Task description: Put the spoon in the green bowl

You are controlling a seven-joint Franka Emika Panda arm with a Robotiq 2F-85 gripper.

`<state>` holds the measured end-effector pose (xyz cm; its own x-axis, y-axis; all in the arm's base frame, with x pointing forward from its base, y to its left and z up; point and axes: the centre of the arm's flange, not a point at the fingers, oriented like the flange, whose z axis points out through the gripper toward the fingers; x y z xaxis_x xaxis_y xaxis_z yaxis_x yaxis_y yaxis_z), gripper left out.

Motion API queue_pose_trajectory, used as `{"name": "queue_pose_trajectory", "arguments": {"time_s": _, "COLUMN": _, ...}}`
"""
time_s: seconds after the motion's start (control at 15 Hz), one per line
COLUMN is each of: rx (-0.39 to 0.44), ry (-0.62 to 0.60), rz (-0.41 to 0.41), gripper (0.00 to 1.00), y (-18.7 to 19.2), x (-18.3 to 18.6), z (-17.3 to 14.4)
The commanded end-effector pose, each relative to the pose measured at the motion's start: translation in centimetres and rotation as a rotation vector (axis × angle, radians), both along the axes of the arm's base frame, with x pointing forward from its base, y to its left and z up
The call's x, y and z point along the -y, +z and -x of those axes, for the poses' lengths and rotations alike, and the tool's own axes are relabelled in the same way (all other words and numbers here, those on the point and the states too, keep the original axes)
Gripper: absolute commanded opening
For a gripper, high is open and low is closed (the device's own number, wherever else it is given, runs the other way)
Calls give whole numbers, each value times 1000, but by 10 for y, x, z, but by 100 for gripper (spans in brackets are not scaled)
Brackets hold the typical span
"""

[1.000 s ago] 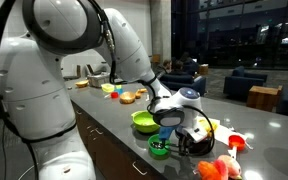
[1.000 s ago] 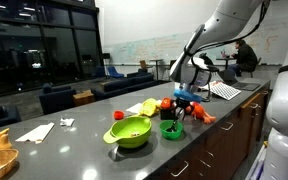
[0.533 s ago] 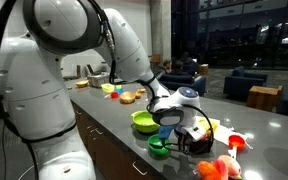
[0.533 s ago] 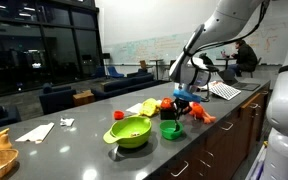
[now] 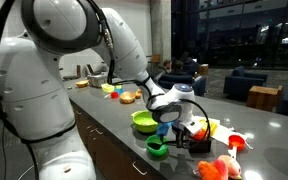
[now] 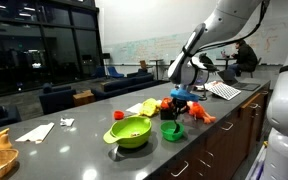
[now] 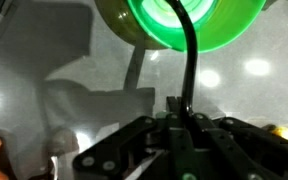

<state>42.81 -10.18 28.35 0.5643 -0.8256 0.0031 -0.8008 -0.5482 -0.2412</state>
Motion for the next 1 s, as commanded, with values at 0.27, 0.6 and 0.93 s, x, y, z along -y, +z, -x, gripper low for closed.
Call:
{"name": "queue_pose_trajectory", "arguments": {"time_s": 0.27, "rx": 75, "ry": 36, "rz": 74, "gripper": 1, "y": 60, "x": -39, "z": 0}}
{"name": "queue_pose_trajectory", "arguments": {"time_s": 0.6, "rx": 151, "ry": 99, "rz": 150, "gripper": 1, "y": 106, "x": -75, "z": -9}}
{"name": "queue_pose_trajectory", "arguments": {"time_s": 0.93, "rx": 248, "ry": 189, "rz": 211, "gripper": 1, "y": 150, "x": -122, "z": -19}}
